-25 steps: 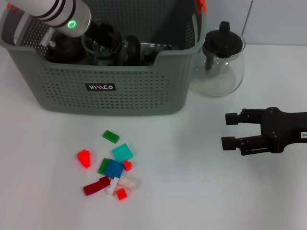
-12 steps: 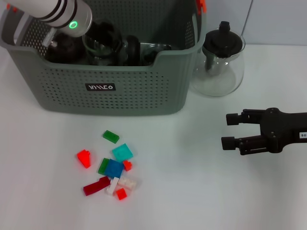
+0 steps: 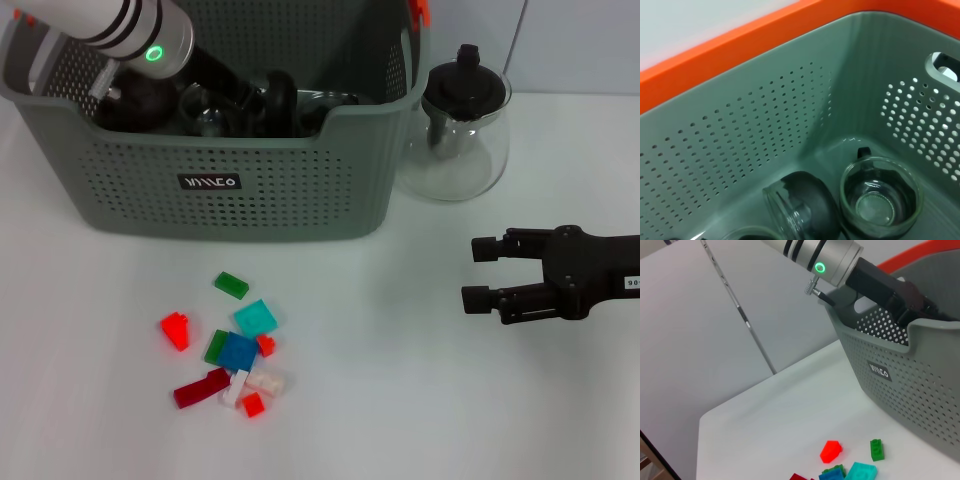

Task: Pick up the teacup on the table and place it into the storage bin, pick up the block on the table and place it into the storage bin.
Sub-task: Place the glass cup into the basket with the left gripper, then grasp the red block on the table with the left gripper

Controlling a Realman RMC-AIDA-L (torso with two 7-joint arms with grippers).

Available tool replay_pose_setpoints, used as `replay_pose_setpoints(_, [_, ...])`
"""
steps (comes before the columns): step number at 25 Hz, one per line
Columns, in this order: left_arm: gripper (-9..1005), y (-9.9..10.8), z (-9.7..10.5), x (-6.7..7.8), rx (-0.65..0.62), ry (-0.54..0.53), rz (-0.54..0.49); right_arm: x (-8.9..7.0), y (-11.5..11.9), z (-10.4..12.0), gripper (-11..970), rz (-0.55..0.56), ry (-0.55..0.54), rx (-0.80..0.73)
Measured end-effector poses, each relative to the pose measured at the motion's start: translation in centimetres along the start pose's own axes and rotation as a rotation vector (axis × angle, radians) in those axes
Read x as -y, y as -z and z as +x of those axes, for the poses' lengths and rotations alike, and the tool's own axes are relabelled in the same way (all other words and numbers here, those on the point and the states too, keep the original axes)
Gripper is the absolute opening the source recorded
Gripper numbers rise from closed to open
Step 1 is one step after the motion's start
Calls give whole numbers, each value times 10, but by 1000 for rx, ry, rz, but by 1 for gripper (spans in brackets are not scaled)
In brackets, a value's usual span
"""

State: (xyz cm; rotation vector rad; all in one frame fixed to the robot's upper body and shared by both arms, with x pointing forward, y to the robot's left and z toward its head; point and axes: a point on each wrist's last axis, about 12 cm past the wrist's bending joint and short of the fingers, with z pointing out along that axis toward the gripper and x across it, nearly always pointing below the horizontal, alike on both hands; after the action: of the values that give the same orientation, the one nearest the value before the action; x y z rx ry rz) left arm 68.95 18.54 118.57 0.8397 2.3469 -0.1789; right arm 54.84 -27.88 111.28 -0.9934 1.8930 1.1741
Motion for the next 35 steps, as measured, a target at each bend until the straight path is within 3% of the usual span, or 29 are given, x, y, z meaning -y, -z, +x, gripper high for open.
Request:
replay_pose_setpoints(5, [355,11,-6,-2,34,9,8,0,0,0,944,-1,1,1])
replay_pose_setpoints(8, [474,29,-17,-4,102,28,21,0,2,-1,944,-2,3,3])
replay_pose_setpoints(14, [665,84,-25,-13,360,152,172,0,2,-2,944,-5,12,3])
replay_pose_setpoints(18, [737,123,-6,-12,585,127,383,-1,1,-5,944,-18,19,3])
replay_pose_setpoints(21, [736,153,24,-6,776,5,561,-1,2,-5,944,-17,21,8])
replay_pose_setpoints(24, [735,170,59,-2,895,-109,632,-1,2,-6,945,-17,20,12])
replay_pose_setpoints(29, [733,174,103,11,819,-230,593,-1,2,-6,945,-15,17,26])
replay_pose_setpoints(32, [732,170,115,17,747,-254,561,-1,1,-6,945,-16,16,29])
replay_pose_setpoints(35, [731,158,134,30,526,-281,494,-1,-1,-6,945,-17,18,31])
